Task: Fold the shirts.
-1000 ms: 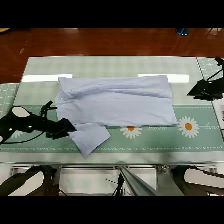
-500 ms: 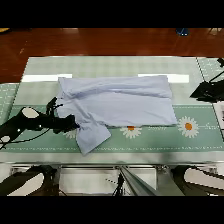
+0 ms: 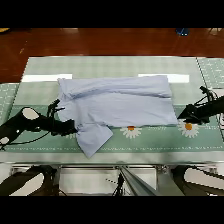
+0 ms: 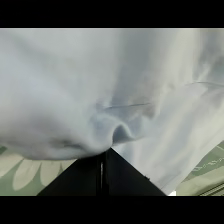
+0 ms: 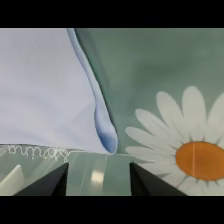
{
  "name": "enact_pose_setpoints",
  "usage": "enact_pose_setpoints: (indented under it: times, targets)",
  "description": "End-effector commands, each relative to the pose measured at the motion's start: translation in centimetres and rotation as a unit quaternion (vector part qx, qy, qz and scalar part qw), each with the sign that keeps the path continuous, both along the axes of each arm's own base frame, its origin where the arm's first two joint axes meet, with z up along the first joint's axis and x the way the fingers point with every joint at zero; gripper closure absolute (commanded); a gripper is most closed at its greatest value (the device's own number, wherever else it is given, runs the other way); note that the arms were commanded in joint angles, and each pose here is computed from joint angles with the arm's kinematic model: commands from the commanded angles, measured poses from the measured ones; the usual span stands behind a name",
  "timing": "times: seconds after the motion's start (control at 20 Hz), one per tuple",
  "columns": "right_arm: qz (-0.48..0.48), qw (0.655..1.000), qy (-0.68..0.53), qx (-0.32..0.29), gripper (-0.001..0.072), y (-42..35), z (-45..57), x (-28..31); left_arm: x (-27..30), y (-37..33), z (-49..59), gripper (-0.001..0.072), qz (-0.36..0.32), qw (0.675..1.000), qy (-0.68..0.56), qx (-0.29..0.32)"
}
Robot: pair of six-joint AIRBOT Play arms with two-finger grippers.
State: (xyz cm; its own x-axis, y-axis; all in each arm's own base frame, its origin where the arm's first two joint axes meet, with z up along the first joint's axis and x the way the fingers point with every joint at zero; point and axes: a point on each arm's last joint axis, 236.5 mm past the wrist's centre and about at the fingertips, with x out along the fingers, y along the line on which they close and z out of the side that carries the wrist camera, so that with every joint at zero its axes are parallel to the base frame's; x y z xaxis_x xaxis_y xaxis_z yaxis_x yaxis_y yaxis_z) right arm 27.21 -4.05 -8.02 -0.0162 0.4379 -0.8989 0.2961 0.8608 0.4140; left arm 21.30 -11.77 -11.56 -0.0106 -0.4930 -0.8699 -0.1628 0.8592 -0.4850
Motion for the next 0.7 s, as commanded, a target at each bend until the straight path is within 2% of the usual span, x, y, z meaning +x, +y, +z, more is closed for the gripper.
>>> enact_pose_setpoints:
  times: [0.0, 0.15, 0.25, 0.3, 0.35, 0.5, 0.65]
  targets:
    - [-0.017, 1.0, -0.015, -0.017, 0.0233, 1.4, -2.5, 0.7, 0.2, -0.3, 0.7, 0.0677, 0.001, 1.0, -0.004, -0.009]
    - [-0.026, 0.999, -0.026, -0.034, 0.025, 2.6, -3.4, 1.7, 0.3, -0.3, 0.8, 0.0676, -0.002, 1.0, -0.009, -0.009]
    - [-0.026, 0.999, -0.028, -0.035, 0.0468, 3.2, -3.3, 2.1, 0.9, -0.3, 1.3, 0.0677, -0.024, 0.999, -0.033, -0.008]
    - [-0.025, 0.999, -0.024, -0.029, 0.0629, 3.5, -3.2, 1.9, 1.7, -0.1, 2.0, 0.0677, -0.025, 0.998, -0.048, -0.008]
    - [-0.021, 0.999, -0.019, -0.024, 0.0682, 3.6, -2.8, 1.7, 2.8, 0.1, 2.9, 0.0677, -0.02, 0.998, -0.064, -0.008]
    - [0.014, 0.997, -0.076, -0.029, 0.0694, 3.2, 1.5, 3.7, 7.1, 1.7, 7.9, 0.0676, 0.0, 0.991, -0.134, -0.009]
    - [-0.013, 0.974, -0.222, -0.04, 0.0695, 2.8, 9.6, 10.0, 11.5, 3.6, 14.5, 0.0676, 0.018, 0.975, -0.222, 0.002]
